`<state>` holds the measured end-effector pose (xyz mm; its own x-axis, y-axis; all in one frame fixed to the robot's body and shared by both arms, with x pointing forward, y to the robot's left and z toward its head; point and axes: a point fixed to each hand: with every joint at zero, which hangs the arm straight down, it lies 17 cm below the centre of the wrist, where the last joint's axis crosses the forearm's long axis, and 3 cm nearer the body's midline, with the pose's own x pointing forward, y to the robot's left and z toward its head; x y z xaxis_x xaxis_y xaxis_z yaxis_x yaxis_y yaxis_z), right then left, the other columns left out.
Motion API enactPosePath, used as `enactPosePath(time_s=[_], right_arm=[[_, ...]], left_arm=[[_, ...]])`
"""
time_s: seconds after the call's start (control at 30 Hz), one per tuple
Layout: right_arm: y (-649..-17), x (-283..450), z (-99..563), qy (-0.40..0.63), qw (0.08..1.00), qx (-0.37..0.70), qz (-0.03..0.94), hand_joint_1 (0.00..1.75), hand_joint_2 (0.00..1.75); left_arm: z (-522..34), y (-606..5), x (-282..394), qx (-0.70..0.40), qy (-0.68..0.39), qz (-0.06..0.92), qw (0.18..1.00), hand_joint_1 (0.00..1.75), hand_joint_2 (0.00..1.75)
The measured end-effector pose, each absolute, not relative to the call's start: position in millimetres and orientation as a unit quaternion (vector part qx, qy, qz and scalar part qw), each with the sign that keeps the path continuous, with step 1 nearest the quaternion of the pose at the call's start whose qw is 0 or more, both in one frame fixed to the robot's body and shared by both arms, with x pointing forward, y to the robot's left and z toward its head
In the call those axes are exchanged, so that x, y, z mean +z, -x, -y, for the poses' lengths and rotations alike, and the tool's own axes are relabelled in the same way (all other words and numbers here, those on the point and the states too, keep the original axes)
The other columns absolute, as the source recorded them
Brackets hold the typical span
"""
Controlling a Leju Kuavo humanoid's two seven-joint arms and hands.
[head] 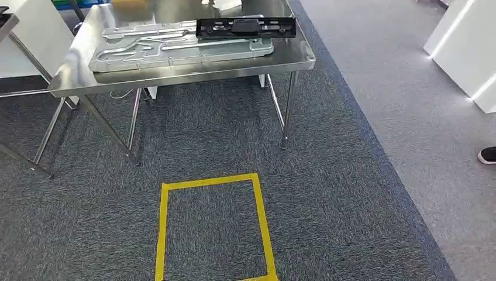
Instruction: Take the parts from the cabinet and place them on the table.
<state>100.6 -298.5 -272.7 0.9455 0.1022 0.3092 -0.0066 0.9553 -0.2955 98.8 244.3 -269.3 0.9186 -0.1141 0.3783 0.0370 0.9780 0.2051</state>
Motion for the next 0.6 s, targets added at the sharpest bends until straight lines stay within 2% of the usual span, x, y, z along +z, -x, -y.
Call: enactPosePath(time_s=[0.33,0.6], right_arm=[[-102,-272,303,0.157,0.973,0.039,0.163,0.00,0.00],[-115,-267,306,0.179,0.957,0.112,0.198,0.00,0.00]], left_arm=[[-242,-104,-268,-0.045,-0.095,0.203,0.974,0.00,0.00],[-241,-101,-269,-0.044,-0.095,0.200,0.974,0.00,0.00]])
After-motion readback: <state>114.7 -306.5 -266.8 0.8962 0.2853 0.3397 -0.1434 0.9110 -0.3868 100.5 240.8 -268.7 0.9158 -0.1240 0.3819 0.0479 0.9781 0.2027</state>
